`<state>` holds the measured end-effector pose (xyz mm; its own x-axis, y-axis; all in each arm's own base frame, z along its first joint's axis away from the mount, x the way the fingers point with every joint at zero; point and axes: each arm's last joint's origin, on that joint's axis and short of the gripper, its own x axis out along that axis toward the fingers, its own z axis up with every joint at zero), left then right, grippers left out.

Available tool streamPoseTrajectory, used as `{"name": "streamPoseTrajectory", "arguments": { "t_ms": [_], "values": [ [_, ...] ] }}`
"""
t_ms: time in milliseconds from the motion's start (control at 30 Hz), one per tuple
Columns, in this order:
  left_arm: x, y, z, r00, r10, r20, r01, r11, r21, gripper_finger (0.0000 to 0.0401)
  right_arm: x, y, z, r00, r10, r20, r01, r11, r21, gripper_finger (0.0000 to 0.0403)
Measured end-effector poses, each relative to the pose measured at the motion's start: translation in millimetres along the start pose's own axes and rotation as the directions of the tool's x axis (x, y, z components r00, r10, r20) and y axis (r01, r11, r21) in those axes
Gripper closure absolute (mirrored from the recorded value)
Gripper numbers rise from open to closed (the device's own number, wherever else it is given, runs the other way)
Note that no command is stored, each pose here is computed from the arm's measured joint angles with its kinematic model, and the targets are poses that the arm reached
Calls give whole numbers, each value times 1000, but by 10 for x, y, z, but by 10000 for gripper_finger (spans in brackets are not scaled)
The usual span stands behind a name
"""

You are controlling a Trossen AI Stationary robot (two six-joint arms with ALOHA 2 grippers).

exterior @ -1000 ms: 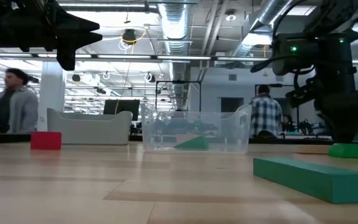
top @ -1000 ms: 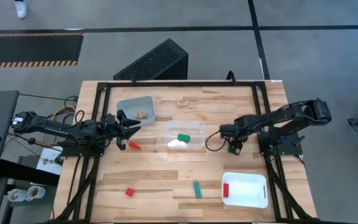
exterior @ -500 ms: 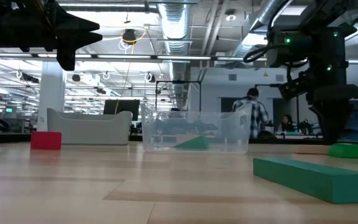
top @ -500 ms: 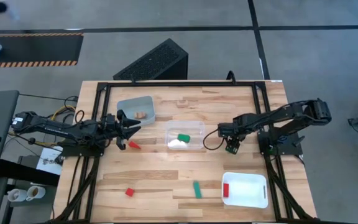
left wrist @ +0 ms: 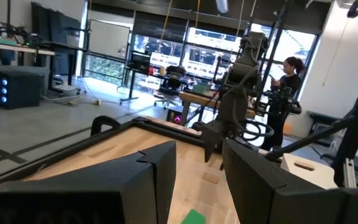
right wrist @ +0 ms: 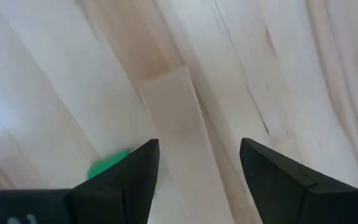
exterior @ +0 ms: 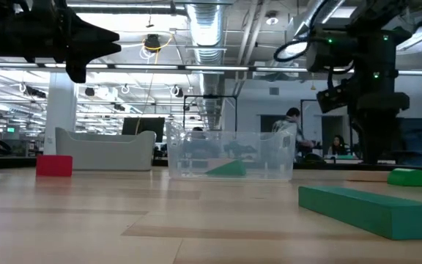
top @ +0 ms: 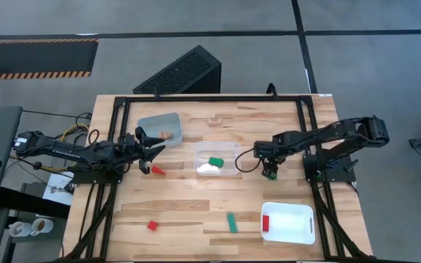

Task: Sort & place blocks by color
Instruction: Put the bottom brown block into the gray bin

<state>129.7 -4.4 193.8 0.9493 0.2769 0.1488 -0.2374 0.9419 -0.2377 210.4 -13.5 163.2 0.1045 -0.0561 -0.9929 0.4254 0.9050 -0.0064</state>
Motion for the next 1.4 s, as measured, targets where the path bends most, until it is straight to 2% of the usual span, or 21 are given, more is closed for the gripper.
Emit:
{"name": "streamPoseTrajectory", "arguments": {
  "t_ms": [100, 267, 600, 733, 867, 933, 1100, 1267, 1333, 1400],
  "values": [
    [0, 0, 0, 1000, 0, 0, 0, 1000, -1, 282, -1, 18, 8, 1000, 15, 9, -15, 999, -46, 153],
    [0, 0, 1, 1000, 0, 1, 0, 999, -32, 282, 55, 32, 41, 1000, 30, 9, -30, 998, -56, 153],
    [1, 2, 21, 1000, 6, 21, -5, 1000, -27, 282, 404, 66, 150, 996, 1, -89, -10, 995, -98, 154],
    [1, 1, 26, 1000, 4, 26, -3, 1000, -27, 282, 396, 43, 193, 995, 6, -99, -15, 996, -93, 180],
    [1, 1, 25, 1000, 4, 24, -3, 999, -34, 282, 270, 29, 255, 999, 19, -44, -23, 997, -77, 258],
    [1, 1, 25, 1000, 3, 25, -2, 999, -34, 282, 173, 29, 321, 999, 17, 27, -15, 997, -75, 297],
    [1, -6, 22, 1000, -23, 19, 25, 998, -66, 282, -79, 15, 367, 993, 44, 112, -41, 999, -31, 298],
    [0, -21, 23, 997, -73, 14, 74, 991, -115, 282, -511, 67, 441, 952, 39, 303, -42, 999, 5, 298],
    [0, -26, 22, 996, -87, 11, 87, 987, -135, 282, -719, 108, 482, 915, 40, 401, -52, 998, 18, 298],
    [-3, -39, 18, 992, -127, 2, 125, 981, -146, 282, -938, 150, 509, 852, 55, 520, -79, 997, 25, 298]
  ]
}}
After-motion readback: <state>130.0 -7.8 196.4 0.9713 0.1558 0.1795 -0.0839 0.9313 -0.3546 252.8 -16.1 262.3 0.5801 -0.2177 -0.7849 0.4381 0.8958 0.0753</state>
